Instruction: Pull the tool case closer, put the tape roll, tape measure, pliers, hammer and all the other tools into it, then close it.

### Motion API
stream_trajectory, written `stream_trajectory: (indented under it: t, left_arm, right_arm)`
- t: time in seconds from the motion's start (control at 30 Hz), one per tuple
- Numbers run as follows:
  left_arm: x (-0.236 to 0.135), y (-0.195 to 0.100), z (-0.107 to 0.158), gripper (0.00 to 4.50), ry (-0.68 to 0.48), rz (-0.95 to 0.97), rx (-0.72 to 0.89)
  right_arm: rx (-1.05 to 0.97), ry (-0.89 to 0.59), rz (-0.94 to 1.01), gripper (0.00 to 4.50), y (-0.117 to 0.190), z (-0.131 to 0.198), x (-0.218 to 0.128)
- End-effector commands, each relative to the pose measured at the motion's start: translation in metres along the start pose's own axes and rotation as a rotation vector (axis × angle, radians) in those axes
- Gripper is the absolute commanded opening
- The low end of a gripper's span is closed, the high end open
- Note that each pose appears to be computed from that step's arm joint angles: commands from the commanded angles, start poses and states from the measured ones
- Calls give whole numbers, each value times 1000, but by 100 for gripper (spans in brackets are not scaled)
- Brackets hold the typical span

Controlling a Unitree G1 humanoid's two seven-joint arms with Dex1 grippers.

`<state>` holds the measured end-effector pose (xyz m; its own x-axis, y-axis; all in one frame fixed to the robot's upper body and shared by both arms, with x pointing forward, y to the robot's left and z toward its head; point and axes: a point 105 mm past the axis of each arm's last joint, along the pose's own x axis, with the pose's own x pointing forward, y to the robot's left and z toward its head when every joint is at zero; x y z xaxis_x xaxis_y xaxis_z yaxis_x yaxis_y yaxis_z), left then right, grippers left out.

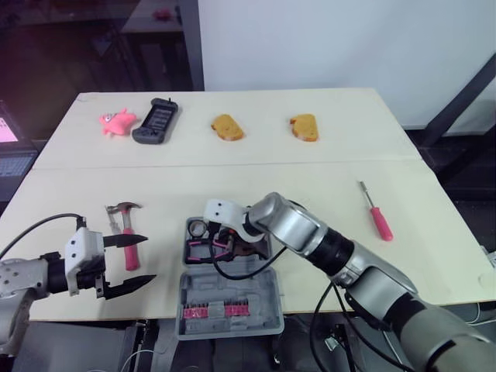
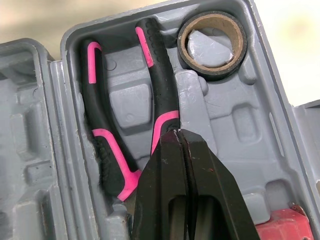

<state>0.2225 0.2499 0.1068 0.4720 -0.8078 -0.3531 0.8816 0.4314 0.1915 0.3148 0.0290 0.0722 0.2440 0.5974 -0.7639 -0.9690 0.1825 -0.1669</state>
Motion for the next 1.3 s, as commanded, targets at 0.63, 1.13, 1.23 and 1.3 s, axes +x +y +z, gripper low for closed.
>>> stream_trajectory:
  t: [0.63, 1.13, 1.23, 1.3]
  left_arm:
    - [0, 4, 5, 450, -3, 17, 27]
    - [1, 7, 3, 450, 4, 18, 35]
    - [2, 7, 2, 450, 9, 17, 39]
    - [3, 8, 1, 450, 14, 18, 42]
  right_arm:
    - [-15, 219, 18, 4, 9, -57, 18]
    - [-31, 33, -22, 4, 1, -25, 16]
    - [-78, -165, -52, 4, -5, 12, -5]
    - [-66, -216, -61, 4, -6, 20, -13]
